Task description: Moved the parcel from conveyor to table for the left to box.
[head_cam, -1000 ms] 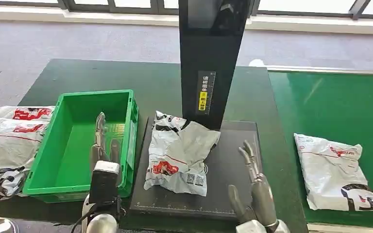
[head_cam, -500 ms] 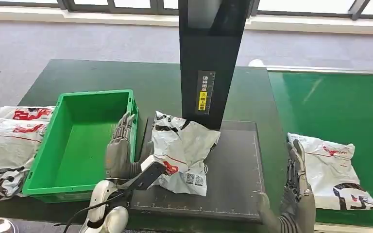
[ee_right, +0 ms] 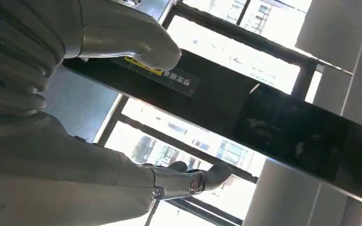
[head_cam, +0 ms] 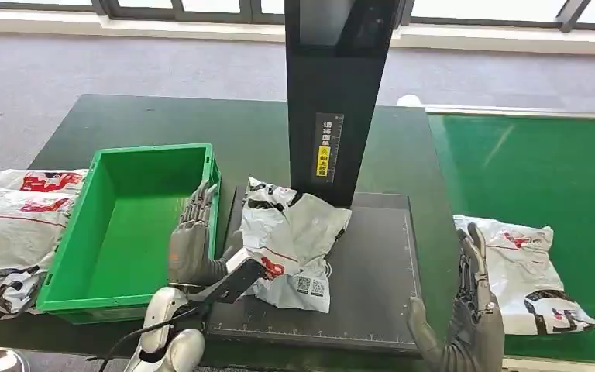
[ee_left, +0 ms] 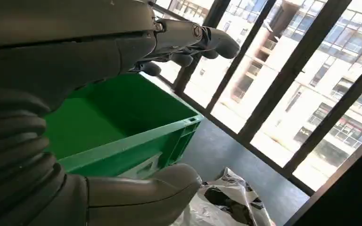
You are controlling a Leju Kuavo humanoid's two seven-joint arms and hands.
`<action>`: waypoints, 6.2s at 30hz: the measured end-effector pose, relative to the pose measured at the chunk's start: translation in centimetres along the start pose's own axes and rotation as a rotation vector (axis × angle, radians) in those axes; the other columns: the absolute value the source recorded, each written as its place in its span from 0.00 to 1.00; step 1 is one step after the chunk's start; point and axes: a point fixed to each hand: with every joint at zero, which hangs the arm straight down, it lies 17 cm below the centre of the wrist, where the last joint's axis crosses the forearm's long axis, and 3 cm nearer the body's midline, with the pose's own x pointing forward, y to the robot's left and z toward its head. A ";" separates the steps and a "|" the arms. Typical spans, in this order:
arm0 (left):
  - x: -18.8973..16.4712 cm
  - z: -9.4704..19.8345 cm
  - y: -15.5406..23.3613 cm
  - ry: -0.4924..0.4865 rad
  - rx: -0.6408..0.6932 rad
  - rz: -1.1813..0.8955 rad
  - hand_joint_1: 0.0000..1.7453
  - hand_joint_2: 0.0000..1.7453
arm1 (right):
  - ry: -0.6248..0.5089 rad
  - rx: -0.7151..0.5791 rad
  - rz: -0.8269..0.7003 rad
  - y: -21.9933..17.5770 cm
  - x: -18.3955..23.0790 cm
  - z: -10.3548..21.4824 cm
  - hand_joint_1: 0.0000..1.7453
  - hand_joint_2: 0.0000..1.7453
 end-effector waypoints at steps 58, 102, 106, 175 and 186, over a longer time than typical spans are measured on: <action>5.6 2.1 -4.1 -0.292 -0.220 0.021 0.00 1.00 | 0.008 -0.013 0.008 0.2 -0.8 -0.1 0.00 1.00; 0.9 2.5 -18.9 -0.186 -0.783 -0.110 0.00 1.00 | 0.013 0.024 -0.097 2.0 -1.8 -1.0 0.00 1.00; 0.4 2.5 -19.0 -0.169 -0.785 -0.128 0.06 1.00 | 0.014 0.033 -0.105 2.2 -1.9 -1.0 0.00 1.00; -2.4 -1.3 24.4 -0.114 0.770 0.065 1.00 1.00 | 0.019 -0.134 -0.120 -1.4 -1.6 -1.4 0.00 1.00; -19.4 -6.4 19.7 0.328 0.498 -0.142 0.00 0.00 | 0.007 -0.102 -0.139 -0.9 -1.0 -1.5 0.00 1.00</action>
